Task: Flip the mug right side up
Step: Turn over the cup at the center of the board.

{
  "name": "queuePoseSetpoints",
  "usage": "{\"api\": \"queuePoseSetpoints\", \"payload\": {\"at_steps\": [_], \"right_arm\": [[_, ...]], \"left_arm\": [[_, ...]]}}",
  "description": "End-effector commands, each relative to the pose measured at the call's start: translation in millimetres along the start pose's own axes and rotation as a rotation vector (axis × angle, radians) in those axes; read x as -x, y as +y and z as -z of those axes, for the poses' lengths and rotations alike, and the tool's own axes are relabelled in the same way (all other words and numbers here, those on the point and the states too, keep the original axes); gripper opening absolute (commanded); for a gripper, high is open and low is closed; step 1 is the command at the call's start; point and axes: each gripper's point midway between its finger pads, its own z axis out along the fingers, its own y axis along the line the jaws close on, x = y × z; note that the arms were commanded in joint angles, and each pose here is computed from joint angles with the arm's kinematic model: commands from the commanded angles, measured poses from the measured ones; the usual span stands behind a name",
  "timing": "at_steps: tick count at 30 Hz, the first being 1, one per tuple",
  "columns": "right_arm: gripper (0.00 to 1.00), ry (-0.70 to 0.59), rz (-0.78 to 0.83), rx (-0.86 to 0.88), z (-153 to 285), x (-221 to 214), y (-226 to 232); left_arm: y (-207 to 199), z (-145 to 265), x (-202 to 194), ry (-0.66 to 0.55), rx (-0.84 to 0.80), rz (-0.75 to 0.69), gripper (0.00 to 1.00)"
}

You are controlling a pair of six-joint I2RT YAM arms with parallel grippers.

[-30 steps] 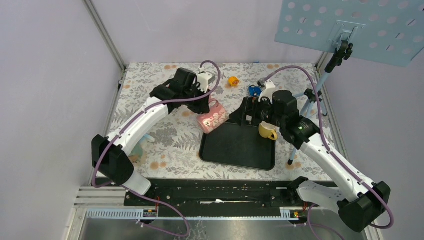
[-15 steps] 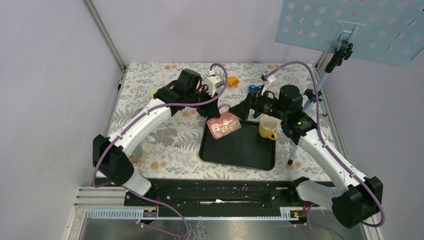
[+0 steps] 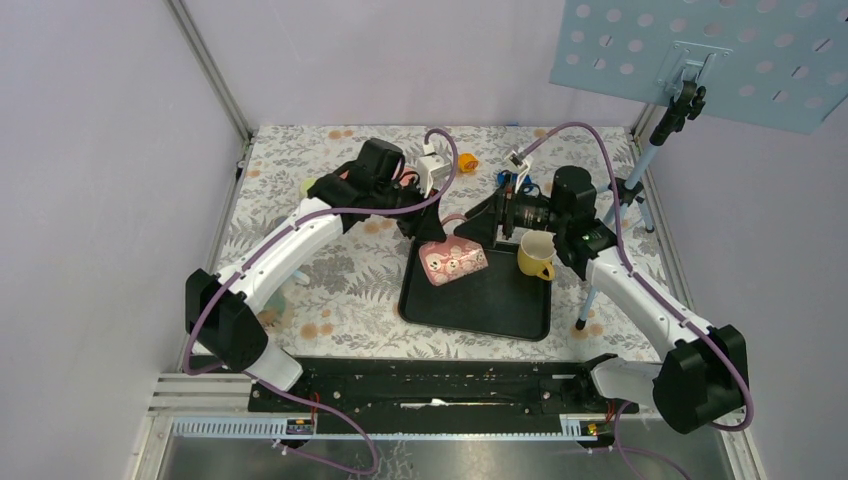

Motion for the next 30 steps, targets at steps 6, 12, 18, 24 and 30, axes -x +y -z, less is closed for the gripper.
{"api": "queuePoseSetpoints", "payload": {"at_steps": [6,12,18,24,30], "right_arm": [[0.77,0.028,0.052,0.133,0,3,20],[0.71,0.042,0.041,0.176,-2,6,25],[0.48,0.045,0.043,0.194,1,6,31],[0.38,0.046,0.038,0.211,2,7,35],[0.19,0.043,0.029,0.195,4,7,37]], "left_arm": [[-48,29,63,-0.208,-0.132,-0.185,0.00],[-55,32,66,-0.222,-0.142,-0.201,0.00],[-58,35,71,-0.242,-0.143,-0.210,0.00],[-58,36,74,-0.259,-0.138,-0.209,0.00],[-52,30,74,-0.271,-0.125,-0.204,0.00]]}}
